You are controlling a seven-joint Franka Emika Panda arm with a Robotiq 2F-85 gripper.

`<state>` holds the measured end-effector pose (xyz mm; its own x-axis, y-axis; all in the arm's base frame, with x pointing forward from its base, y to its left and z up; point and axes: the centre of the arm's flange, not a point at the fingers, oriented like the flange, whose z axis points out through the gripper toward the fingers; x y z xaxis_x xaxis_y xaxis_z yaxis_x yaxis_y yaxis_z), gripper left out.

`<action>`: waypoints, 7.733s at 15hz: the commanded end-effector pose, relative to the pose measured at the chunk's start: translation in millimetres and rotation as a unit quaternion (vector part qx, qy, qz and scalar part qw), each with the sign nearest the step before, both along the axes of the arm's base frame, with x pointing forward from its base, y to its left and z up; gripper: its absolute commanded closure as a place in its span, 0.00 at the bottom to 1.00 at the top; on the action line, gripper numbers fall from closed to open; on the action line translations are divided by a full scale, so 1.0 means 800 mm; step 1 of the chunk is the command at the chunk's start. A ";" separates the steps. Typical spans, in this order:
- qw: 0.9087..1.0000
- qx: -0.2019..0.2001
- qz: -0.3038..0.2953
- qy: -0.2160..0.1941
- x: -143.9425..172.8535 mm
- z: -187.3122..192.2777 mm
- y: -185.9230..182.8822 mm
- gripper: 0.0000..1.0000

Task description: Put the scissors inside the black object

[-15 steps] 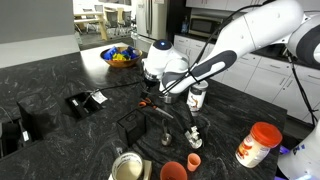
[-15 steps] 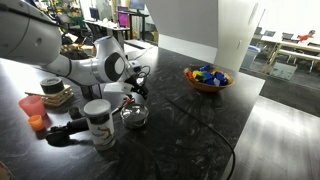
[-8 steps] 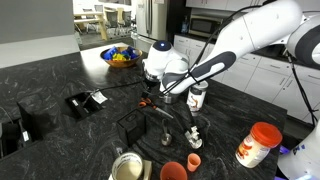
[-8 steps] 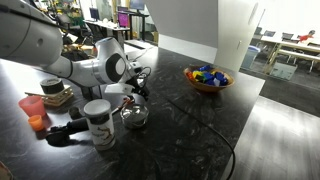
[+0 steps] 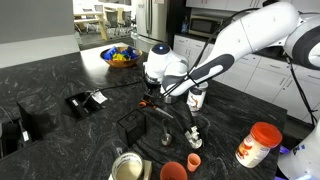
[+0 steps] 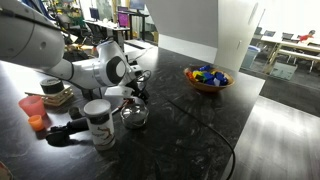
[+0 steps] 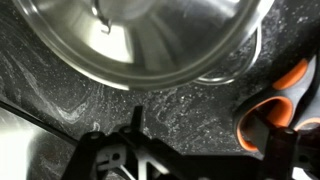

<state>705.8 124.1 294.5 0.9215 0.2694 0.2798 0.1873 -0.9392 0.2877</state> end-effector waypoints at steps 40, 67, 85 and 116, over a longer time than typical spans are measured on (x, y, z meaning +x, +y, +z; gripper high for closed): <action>0.907 -0.099 -0.041 -0.406 -0.062 0.257 0.103 0.98; 0.865 0.019 0.037 -0.499 -0.166 0.268 0.225 0.98; 0.861 -0.018 -0.007 -0.508 -0.207 0.241 0.237 0.98; 0.849 -0.039 0.039 -0.525 -0.191 0.182 0.244 0.98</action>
